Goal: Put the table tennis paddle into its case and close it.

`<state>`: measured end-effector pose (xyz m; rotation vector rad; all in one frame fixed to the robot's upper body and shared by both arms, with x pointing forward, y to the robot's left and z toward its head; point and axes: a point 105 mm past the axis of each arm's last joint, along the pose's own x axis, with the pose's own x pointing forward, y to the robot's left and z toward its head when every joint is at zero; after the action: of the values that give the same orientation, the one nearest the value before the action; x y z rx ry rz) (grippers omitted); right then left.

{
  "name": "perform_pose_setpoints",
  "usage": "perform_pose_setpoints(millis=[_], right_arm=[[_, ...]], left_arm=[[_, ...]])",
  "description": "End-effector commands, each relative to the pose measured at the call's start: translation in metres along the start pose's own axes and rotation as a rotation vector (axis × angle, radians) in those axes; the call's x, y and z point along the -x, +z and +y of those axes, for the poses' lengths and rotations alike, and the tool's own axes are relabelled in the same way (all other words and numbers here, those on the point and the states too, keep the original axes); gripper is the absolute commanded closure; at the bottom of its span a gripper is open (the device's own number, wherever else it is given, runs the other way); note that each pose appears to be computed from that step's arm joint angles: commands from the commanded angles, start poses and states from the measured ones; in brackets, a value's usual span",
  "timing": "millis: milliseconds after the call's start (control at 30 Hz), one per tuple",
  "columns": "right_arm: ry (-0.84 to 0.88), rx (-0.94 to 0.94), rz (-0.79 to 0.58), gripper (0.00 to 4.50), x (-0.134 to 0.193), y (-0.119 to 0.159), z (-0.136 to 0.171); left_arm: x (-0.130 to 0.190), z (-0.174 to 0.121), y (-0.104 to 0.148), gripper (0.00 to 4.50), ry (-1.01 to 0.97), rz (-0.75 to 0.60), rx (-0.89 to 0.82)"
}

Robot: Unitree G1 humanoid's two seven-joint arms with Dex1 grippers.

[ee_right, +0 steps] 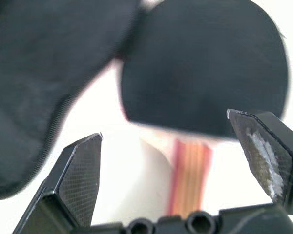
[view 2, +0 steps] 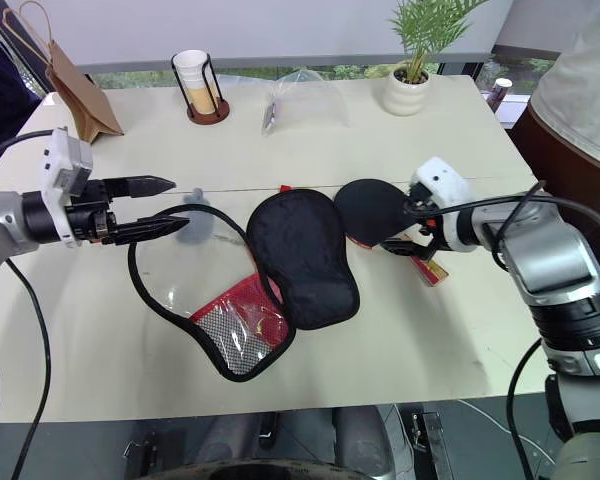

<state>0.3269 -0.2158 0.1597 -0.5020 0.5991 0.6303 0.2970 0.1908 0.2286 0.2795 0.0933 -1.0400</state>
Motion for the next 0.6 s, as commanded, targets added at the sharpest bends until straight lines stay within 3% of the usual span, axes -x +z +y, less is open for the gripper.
perform_pose_setpoints(millis=[33, 267, 367, 533, 600], right_arm=[[-0.046, -0.038, 0.017, 0.03, 0.007, -0.009, -0.002], [-0.085, -0.190, 0.084, 0.03, -0.013, -0.046, 0.000], [-0.110, -0.244, 0.063, 0.91, -0.017, -0.047, -0.003], [-0.132, -0.263, 0.053, 3.51, -0.016, -0.045, -0.006], [-0.135, -0.265, 0.050, 3.56, -0.015, -0.044, -0.007]], left_arm=[[-0.001, 0.000, 0.009, 0.72, -0.009, -0.023, -0.036], [-0.009, 0.002, 0.008, 0.72, -0.034, -0.027, -0.036], [-0.010, 0.003, 0.008, 0.72, -0.040, -0.028, -0.039], [-0.013, 0.003, 0.008, 0.72, -0.047, -0.031, -0.041], [-0.014, 0.003, 0.008, 0.72, -0.049, -0.033, -0.041]])
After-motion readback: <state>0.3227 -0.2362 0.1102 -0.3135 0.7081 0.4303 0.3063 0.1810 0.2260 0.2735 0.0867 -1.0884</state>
